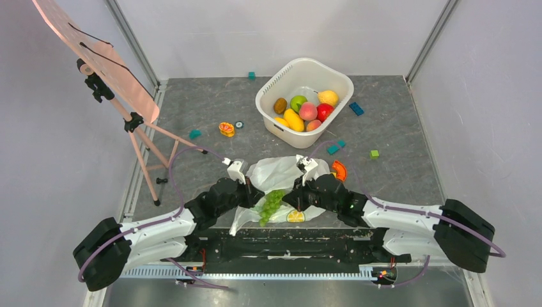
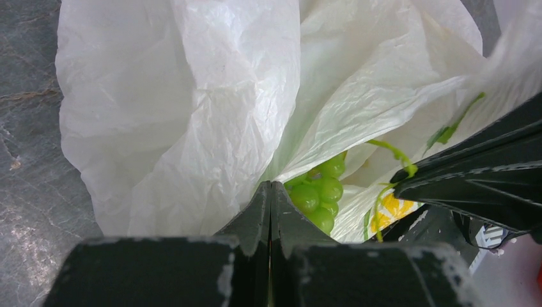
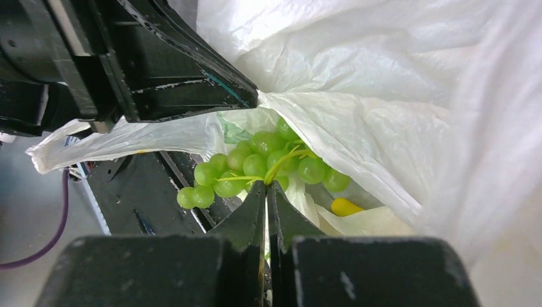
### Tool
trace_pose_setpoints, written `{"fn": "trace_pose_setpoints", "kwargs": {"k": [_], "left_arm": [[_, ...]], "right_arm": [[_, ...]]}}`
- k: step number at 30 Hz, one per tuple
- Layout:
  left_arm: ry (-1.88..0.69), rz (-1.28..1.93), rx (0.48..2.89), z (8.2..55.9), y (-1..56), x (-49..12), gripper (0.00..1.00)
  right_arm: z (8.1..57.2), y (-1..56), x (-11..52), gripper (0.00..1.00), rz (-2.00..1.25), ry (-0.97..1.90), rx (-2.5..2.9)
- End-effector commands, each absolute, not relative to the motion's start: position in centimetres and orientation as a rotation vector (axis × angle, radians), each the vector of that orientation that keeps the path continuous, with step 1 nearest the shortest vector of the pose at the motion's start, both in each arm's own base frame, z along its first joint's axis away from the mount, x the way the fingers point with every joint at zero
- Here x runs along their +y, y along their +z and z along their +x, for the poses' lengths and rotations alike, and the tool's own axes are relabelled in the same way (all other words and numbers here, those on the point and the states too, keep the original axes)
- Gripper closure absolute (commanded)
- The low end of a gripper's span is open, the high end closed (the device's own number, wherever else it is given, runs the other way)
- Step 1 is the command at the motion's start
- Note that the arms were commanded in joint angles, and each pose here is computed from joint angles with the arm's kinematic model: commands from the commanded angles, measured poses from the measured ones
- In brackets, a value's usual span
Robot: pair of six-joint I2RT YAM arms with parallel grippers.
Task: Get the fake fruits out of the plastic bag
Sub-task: Take out the fake fruit from the plastic bag.
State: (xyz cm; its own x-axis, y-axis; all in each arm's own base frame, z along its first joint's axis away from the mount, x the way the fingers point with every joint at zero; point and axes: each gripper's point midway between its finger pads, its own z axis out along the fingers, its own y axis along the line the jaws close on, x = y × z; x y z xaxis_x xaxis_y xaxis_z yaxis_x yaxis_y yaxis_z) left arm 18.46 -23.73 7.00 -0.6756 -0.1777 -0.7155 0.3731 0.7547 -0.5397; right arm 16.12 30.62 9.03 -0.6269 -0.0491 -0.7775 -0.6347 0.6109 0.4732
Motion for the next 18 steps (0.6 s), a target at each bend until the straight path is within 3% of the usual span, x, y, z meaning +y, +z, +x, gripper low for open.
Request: {"fn": "trace_pose_setpoints", "kwargs": {"k": [1,18], "left_arm": [[-0.912,0.111,2.096,18.9,8.0,-24.1,0.98],[-0.903,0.105,2.100,18.9,7.8,-23.9,0.98]], "right_arm": [[16.8,11.0,29.8,1.00,-0.519,0.944,2.041],[17.9,21.2,29.6,1.00,-0.509,0.947,1.865]]}}
